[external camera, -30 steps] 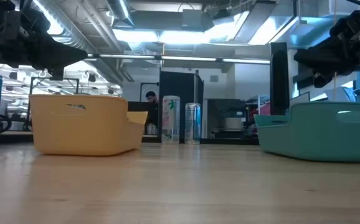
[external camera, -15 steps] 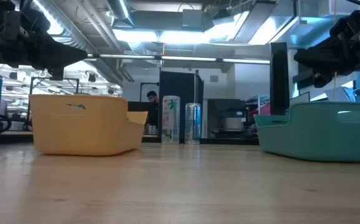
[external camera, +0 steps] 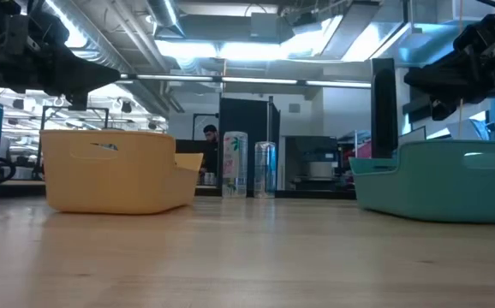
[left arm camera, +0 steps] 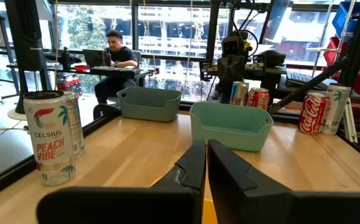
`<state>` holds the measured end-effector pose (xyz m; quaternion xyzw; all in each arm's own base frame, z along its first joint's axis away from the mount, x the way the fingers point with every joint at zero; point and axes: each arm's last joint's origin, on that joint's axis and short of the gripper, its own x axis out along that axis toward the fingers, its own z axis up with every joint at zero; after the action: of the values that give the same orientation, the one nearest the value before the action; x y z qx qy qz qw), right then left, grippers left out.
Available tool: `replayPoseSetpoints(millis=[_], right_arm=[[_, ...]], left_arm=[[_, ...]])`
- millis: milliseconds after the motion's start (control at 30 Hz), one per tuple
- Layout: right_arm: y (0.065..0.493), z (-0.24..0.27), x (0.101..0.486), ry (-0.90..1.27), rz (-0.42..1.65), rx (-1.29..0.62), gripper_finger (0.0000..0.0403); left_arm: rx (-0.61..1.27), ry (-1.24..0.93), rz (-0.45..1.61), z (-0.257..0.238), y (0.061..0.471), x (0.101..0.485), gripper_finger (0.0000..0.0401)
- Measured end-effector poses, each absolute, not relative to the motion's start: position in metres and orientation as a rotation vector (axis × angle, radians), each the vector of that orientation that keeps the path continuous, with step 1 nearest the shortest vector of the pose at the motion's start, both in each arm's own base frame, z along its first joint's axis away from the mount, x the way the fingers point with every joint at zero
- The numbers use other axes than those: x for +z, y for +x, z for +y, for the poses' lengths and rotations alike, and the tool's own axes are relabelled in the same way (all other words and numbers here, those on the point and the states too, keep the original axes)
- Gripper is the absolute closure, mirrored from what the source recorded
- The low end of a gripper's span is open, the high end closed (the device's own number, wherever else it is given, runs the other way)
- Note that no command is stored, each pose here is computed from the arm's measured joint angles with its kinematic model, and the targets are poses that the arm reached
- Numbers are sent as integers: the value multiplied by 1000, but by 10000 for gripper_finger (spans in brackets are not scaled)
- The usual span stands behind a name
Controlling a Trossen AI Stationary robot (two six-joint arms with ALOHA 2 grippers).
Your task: Sort soda cans
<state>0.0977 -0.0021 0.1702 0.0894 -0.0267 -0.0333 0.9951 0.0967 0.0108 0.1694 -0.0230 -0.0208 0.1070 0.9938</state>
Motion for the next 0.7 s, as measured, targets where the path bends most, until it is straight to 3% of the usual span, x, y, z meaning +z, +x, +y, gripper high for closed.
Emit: replayPoseSetpoints(millis=[333, 533, 700], right_arm=[[98, -3, 171, 182, -63, -104, 386], [98, -3, 171, 395, -79, -107, 386], [97, -4, 172, 420, -90, -125, 386]], left_arm=[[214, -46, -42, 11, 97, 169, 391], [214, -46, -42, 11, 97, 169, 391], [214, -54, -44, 11, 97, 170, 391]])
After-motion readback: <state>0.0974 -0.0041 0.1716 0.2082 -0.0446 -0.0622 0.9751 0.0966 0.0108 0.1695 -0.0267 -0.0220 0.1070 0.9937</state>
